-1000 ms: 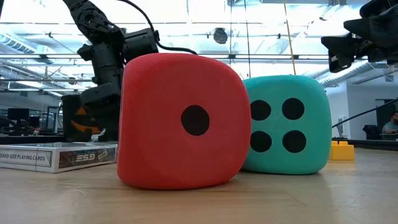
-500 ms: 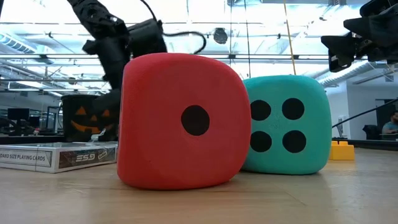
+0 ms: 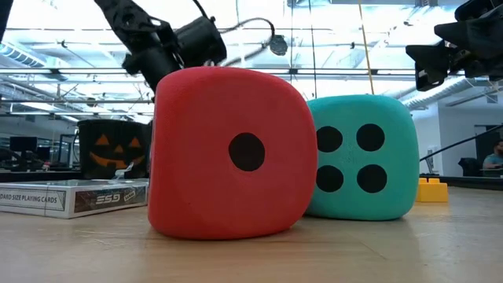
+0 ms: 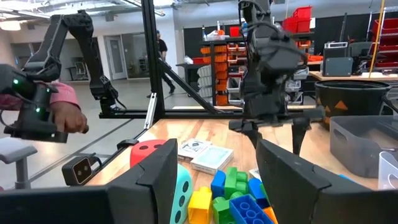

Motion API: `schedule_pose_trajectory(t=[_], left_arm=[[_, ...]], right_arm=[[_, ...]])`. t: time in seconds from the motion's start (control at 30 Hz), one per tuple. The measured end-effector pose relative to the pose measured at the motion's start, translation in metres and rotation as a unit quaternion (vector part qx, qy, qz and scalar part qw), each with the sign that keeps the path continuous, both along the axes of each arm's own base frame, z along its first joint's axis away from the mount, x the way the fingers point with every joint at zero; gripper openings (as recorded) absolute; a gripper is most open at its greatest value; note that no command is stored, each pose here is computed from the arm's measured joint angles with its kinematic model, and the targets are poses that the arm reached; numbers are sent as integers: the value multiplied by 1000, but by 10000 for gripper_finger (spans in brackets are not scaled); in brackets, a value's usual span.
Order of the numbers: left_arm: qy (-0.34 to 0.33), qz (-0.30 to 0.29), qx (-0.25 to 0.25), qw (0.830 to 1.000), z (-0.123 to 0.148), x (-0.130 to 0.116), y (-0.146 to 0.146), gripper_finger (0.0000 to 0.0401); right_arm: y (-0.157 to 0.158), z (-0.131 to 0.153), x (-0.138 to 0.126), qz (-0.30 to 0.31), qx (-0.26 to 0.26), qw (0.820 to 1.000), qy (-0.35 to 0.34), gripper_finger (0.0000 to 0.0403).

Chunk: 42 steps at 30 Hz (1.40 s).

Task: Pick & Place Toys
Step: Put the playing card box into the black bin

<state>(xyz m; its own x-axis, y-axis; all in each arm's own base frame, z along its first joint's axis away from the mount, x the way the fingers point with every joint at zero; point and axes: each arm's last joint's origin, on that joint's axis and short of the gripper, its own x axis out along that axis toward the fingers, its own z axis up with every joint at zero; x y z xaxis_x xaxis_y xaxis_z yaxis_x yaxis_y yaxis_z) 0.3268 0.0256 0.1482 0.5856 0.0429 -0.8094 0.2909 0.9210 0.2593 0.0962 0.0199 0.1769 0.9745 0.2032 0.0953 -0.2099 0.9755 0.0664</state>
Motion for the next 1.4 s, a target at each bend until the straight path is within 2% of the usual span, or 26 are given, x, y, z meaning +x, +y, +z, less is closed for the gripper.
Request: schedule_pose_trajectory(t=[0.1,0.23,0.4,0.5,0.67,0.73,0.83,1.03,1.17,1.27,1.4], left_arm=[[7,24,-23,999,-9,3,0,285],[51,118,-85,988,-17,-2,-1,285],[125,254,-146,948,-20,-19,-2,285],[150,309,-172,923,-16,-27,-5,285],[176,393,-236,871,-2,-39,-19,285],[164,404,-253,864,7,-41,-20,285],[144,388,-263,871,19,-44,-20,285],[93,312,-235,916,36,-43,-24,292],[81,288,-222,928,38,-41,-26,327],[87,291,-184,935,32,-41,-24,361],[107,214,-136,961,22,-38,-30,395]], right_arm=[[0,0,0,0,0,1000,0,188],[0,0,0,0,0,1000,0,187],[0,0,0,0,0,1000,0,187],[0,0,0,0,0,1000,0,188],[0,0,0,0,0,1000,1,187],[0,0,0,0,0,1000,0,188],[0,0,0,0,0,1000,0,187],[0,0,0,0,0,1000,0,187],[0,0,0,0,0,1000,0,188],[0,0,0,0,0,1000,0,187],[0,0,0,0,0,1000,0,187]])
